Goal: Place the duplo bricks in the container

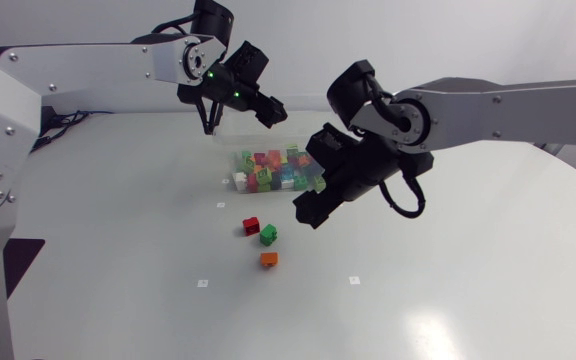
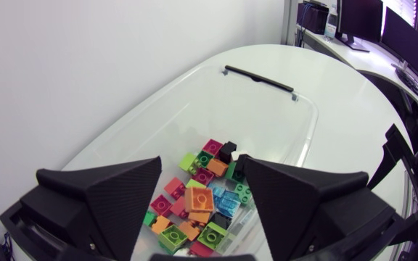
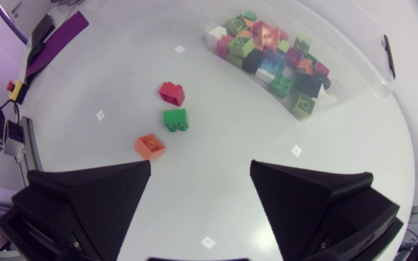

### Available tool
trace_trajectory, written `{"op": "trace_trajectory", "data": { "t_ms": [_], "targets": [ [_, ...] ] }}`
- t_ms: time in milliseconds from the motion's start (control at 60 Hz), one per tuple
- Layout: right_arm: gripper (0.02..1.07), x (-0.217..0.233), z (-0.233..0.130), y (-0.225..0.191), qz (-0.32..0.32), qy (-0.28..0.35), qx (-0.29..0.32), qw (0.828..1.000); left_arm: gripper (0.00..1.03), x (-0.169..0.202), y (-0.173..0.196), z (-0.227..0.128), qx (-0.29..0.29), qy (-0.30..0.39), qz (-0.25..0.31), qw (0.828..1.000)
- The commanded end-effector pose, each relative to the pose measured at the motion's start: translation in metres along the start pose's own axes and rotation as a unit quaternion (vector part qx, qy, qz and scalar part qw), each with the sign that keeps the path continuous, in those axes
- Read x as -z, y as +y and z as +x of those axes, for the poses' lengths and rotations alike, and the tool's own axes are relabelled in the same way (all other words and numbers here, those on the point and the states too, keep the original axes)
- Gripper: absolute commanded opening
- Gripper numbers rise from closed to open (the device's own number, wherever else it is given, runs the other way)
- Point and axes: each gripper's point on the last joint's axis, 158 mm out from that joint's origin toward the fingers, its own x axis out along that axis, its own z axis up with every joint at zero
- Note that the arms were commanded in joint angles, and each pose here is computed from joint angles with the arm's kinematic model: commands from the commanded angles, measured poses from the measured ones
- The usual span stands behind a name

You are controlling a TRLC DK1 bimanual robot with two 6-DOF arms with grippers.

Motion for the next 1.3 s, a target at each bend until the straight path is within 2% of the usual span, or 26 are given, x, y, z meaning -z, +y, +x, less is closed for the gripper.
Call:
{"op": "trace_trajectory", "data": {
  "t_ms": [0,233,350,483,550,633,933,1117,1283],
  "targets": [
    [1.01,0.017,0.011,0.01,-0.016,0.021,-0.005,1.0,0.99,0.002,0.0,0.002,0.001,0.011,0.009,1.0],
    [1.01,0.03,0.039,0.037,-0.037,0.065,-0.018,0.997,0.99,0.01,0.012,-0.055,-0.029,0.025,0.023,0.999],
    [1.0,0.023,0.049,0.047,-0.01,0.079,-0.024,0.997,0.99,0.023,0.013,-0.086,-0.039,0.031,0.026,0.998],
    [1.0,0.021,0.053,0.064,0.005,0.125,-0.032,0.992,0.99,0.047,0.008,-0.109,-0.043,0.042,0.034,0.998],
    [1.0,0.02,0.056,0.069,0.062,0.154,-0.025,0.986,0.99,0.053,0.007,-0.119,-0.05,0.039,0.033,0.997],
    [1.0,0.018,0.059,0.081,0.071,0.172,-0.039,0.982,0.99,0.06,0.006,-0.13,-0.057,0.038,0.03,0.997],
    [1.0,0.018,0.081,0.081,0.164,0.223,-0.017,0.961,0.99,0.098,-0.009,-0.147,-0.065,0.042,0.038,0.996],
    [1.0,0.025,0.096,0.076,0.187,0.238,0.013,0.953,0.99,0.127,-0.009,-0.153,-0.074,0.052,0.035,0.995],
    [0.92,0.031,0.103,0.067,0.205,0.254,0.019,0.945,0.99,0.138,-0.016,-0.156,-0.078,0.046,0.043,0.995]
  ]
}}
